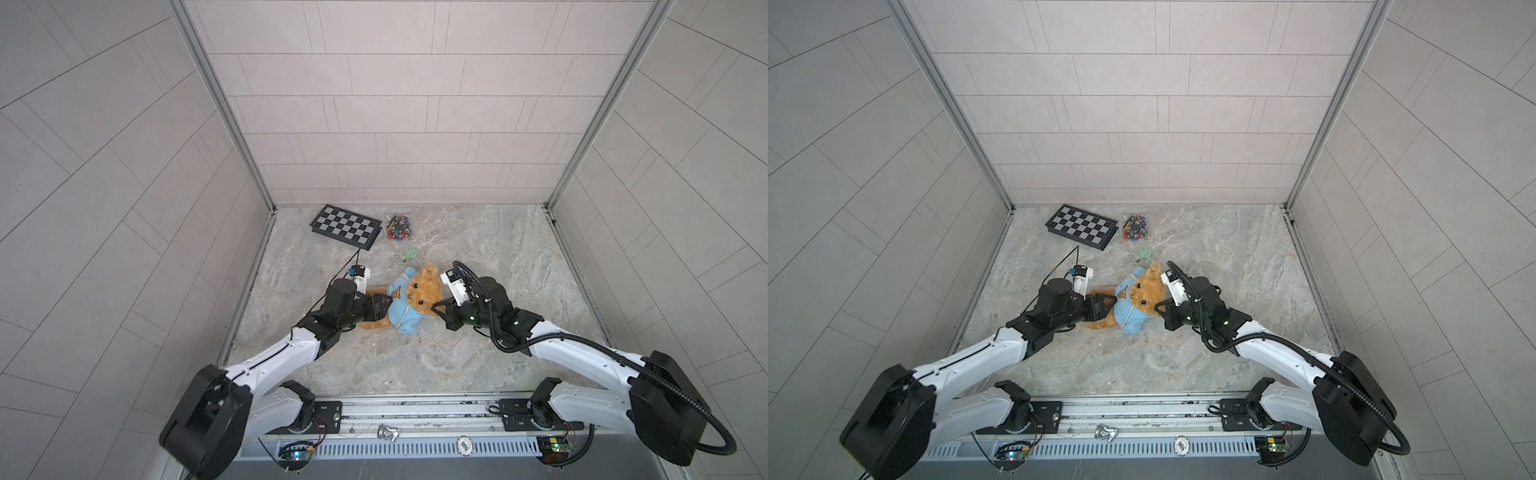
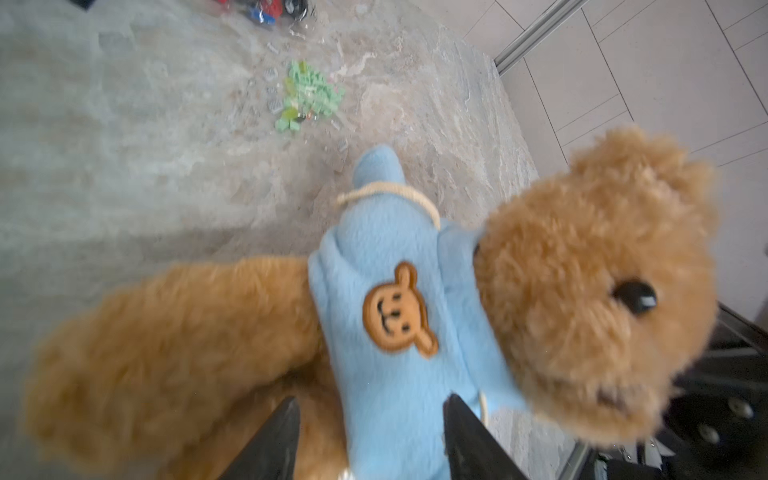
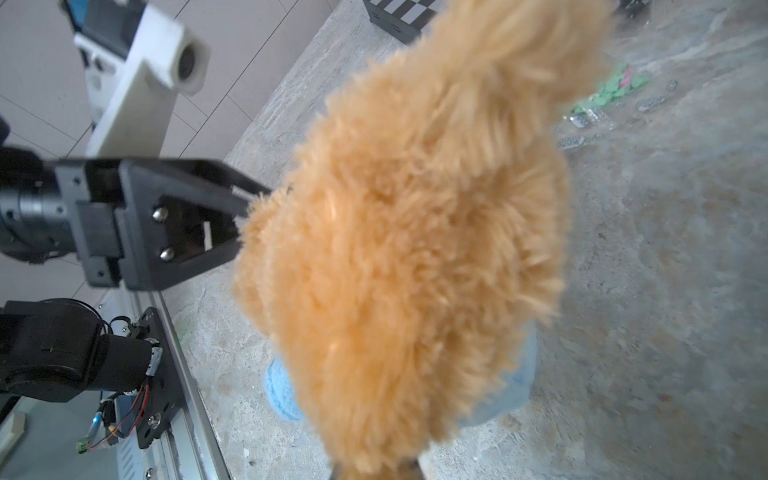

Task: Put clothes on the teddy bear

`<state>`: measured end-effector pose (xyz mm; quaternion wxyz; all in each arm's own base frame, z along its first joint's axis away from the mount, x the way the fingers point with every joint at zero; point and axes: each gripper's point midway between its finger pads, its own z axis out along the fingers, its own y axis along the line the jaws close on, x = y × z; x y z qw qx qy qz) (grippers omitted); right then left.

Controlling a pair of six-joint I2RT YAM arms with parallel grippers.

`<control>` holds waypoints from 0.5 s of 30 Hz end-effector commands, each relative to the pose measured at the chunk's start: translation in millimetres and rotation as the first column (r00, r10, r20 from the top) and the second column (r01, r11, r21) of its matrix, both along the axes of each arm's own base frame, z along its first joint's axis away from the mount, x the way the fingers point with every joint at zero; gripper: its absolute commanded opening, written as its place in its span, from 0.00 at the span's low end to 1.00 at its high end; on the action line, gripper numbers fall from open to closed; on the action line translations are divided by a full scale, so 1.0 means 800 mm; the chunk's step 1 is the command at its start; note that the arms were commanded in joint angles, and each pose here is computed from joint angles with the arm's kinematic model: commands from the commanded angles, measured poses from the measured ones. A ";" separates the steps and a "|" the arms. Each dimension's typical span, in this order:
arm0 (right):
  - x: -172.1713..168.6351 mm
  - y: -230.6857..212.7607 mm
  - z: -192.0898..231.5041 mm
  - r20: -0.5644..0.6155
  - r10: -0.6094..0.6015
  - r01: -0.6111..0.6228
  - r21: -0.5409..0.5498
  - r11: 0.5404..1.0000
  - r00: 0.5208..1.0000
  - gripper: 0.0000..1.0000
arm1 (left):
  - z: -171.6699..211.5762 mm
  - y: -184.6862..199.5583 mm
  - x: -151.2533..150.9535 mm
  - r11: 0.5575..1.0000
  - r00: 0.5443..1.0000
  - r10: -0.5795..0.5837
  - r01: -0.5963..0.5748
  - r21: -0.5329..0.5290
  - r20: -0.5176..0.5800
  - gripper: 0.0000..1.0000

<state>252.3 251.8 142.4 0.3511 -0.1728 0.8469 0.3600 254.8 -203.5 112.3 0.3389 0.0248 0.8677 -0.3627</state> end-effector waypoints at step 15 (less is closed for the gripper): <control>0.001 0.008 0.007 -0.140 0.005 0.022 0.194 0.981 0.990 0.00 | -0.021 -0.020 -0.019 0.986 0.997 0.057 -0.063 -0.152 -0.043 0.29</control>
